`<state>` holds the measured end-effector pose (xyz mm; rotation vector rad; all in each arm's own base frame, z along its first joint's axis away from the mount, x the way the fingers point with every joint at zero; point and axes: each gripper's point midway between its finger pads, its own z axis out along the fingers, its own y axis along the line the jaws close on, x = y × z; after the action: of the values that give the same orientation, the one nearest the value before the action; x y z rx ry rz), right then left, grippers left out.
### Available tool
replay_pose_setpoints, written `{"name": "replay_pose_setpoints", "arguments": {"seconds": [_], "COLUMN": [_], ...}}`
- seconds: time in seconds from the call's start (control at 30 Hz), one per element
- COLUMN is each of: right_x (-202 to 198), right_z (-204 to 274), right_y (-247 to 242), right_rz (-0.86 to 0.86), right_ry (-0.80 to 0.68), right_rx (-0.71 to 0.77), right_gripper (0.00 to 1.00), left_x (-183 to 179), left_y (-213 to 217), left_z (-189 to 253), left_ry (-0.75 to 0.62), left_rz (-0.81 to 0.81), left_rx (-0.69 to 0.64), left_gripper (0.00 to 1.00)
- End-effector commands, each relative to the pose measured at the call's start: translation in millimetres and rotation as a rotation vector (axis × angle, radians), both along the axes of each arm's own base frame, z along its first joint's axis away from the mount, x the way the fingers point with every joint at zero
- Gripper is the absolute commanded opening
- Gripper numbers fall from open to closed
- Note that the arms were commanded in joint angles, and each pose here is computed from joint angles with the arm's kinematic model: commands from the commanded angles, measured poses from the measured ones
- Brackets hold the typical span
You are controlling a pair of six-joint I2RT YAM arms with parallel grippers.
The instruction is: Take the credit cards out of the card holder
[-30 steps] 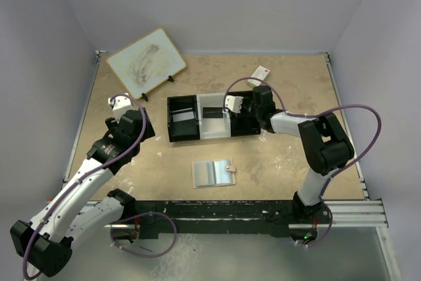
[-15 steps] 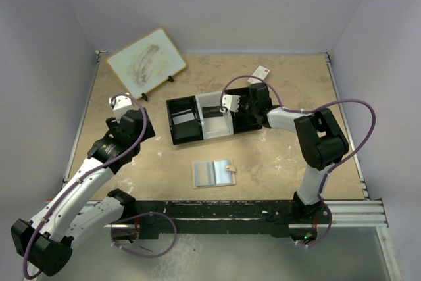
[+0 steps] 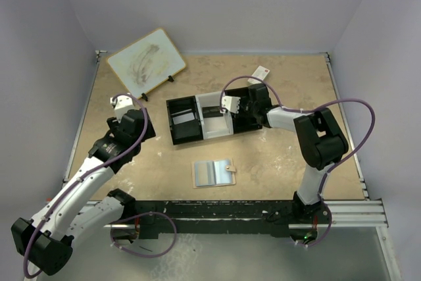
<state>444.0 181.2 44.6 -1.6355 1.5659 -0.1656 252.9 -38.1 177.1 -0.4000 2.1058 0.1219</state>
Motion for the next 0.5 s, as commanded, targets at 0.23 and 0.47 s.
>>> {"name": "replay_pose_setpoints", "arguments": {"seconds": [0.23,0.47], "right_x": [11.8,1.6], "right_z": [28.4,15.1], "right_y": [-2.4,-7.1], "right_rz": [-0.061,-0.066], "right_ry": [0.006,0.075], "right_rx": [0.013,-0.018], "right_gripper": [0.4,0.42], "left_x": [5.3,5.9], "left_y": [-3.1,-4.4], "left_z": [3.0,1.5], "left_ry": [-0.008,-0.002], "left_rz": [-0.02,-0.025], "left_rx": [0.004,0.003], "left_gripper": [0.72,0.71]}}
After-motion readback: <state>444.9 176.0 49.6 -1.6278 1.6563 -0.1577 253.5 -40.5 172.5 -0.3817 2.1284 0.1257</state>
